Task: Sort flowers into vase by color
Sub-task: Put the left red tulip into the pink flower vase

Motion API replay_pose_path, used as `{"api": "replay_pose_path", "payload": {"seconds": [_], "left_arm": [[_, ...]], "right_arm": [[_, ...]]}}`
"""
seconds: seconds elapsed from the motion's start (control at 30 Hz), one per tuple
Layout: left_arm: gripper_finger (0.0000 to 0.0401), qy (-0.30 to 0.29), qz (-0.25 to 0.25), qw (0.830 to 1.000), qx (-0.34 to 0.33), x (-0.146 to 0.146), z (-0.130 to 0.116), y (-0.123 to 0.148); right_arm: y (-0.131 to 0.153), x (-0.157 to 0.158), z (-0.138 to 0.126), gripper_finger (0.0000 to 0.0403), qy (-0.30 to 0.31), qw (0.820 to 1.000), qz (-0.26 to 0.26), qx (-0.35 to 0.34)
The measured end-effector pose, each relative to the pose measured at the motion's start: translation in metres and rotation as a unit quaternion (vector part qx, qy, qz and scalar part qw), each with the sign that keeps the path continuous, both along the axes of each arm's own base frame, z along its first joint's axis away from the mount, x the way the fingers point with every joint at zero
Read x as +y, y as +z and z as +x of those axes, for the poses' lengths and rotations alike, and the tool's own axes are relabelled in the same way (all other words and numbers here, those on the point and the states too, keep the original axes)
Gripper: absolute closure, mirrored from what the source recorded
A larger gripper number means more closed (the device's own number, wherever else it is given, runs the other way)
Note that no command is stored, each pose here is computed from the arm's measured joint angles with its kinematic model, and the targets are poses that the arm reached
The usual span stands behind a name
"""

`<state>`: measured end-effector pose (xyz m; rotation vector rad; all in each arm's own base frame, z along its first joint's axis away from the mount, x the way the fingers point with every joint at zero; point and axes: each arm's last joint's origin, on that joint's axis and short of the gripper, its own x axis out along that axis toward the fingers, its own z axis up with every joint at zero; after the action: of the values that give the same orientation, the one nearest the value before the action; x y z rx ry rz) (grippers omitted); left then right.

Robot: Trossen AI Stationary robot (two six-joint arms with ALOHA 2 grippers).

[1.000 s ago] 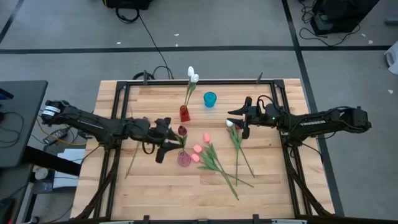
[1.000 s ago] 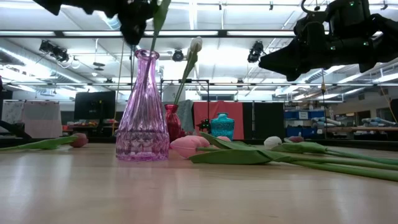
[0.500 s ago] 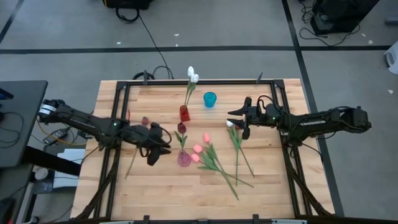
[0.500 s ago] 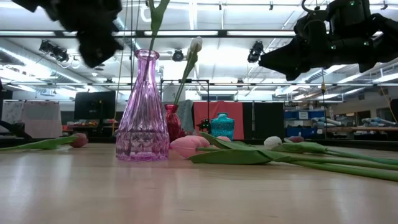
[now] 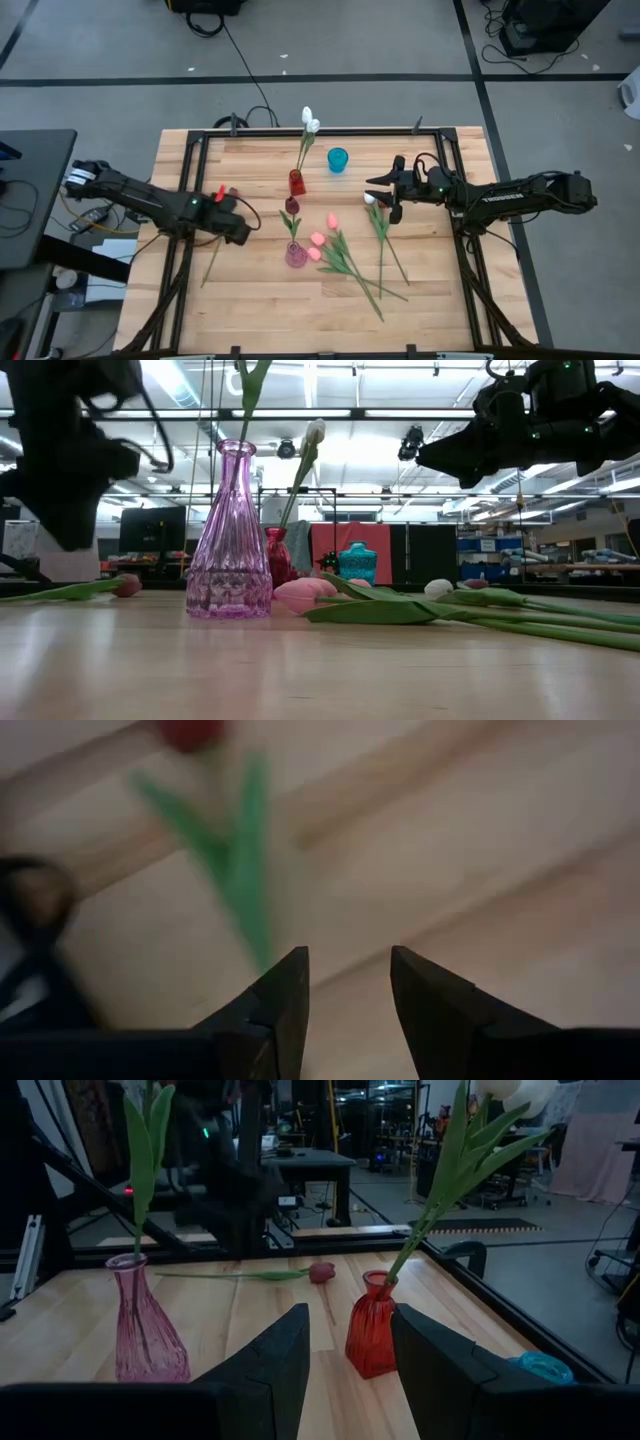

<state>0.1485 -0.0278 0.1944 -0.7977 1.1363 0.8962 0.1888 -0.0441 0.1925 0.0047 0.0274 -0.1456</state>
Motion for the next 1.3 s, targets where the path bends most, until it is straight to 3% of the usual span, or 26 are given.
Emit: {"api": "replay_pose_path", "payload": {"seconds": [0.17, 0.33, 0.87, 1.0, 1.17, 1.3], "left_arm": [[0.0254, 0.042, -0.001, 0.997, 0.063, 0.008, 0.007, -0.013], [0.0254, 0.048, 0.005, 0.992, 0.112, 0.022, 0.01, -0.022], [0.0259, 0.043, -0.031, 0.99, 0.129, 0.059, -0.007, -0.06], [0.0297, 0.017, -0.03, 0.992, 0.12, 0.06, -0.002, -0.058], [0.0385, -0.027, -0.024, 0.996, 0.078, 0.061, 0.012, -0.044], [0.0384, -0.082, 0.022, 0.996, 0.004, 0.056, 0.029, -0.016]], "right_arm": [[0.0, 0.001, 0.0, 0.0249, 0.005, 1.0, 0.0, 0.0], [0.0, 0.001, 0.0, 0.0249, 0.005, 1.0, 0.0, -0.001], [0.001, 0.002, 0.0, 0.0249, 0.027, 1.0, -0.001, -0.005], [0.001, 0.002, 0.0, 0.0249, 0.027, 1.0, -0.001, -0.005], [0.001, 0.002, 0.0, 0.0249, 0.025, 1.0, -0.002, -0.007], [0.001, 0.002, 0.0, 0.0249, 0.027, 1.0, 0.001, -0.004]]}}
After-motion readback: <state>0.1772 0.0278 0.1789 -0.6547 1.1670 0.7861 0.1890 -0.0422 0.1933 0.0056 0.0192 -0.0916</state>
